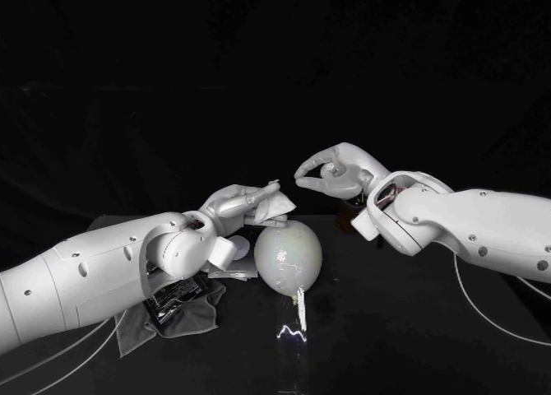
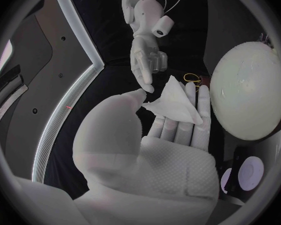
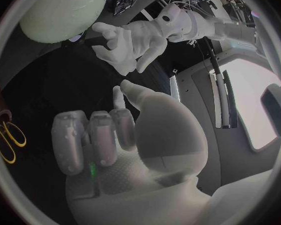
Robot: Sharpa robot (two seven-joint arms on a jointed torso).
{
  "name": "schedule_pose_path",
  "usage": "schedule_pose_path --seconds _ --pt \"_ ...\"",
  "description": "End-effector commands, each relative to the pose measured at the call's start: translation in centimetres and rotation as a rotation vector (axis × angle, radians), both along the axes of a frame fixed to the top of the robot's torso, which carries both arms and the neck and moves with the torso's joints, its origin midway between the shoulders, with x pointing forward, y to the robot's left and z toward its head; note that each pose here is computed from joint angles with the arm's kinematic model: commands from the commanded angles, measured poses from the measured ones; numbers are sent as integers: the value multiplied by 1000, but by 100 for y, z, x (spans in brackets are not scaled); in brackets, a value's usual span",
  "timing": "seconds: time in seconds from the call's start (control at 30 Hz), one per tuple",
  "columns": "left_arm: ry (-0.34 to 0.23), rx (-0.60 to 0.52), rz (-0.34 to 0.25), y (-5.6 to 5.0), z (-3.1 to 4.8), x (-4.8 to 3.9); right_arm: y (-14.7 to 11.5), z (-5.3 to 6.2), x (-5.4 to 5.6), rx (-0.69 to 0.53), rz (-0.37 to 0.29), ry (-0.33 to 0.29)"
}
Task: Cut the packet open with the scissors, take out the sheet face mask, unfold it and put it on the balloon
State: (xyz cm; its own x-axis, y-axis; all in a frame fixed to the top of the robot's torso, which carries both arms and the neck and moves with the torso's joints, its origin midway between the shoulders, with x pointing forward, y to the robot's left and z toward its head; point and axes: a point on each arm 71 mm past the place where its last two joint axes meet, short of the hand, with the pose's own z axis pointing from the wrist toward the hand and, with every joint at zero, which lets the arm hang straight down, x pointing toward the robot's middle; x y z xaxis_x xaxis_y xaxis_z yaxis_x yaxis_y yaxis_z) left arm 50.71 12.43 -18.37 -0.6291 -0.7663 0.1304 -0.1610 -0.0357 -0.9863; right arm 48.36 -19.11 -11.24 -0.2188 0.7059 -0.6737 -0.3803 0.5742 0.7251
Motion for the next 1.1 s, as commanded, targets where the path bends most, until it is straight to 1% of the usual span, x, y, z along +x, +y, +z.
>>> schedule_pose_path --seconds 0.03,0.17,0.2,0.33,0.47,0.7,0.9,1.1 --pt "84 -74 -73 -48 4 -50 63 54 -136 -99 56 -256" --pt "113 -100 -93 -49 4 -66 109 -3 -231 -131 70 -314" --pt "114 -101 -94 -49 4 -67 112 -6 -236 -132 71 -316" --pt "127 -120 -107 -52 7 -77 160 -48 -301 -148 65 -357" --pt "130 -132 -122 -53 14 -87 183 -74 -309 -159 48 -379" --pt "118 -132 -139 -47 21 -97 260 -111 -289 -173 47 -369" --pt "96 -120 -162 -58 29 -113 321 -126 -272 -175 24 -367" --pt "78 -120 -177 -65 39 -122 343 -135 -258 -177 15 -359"
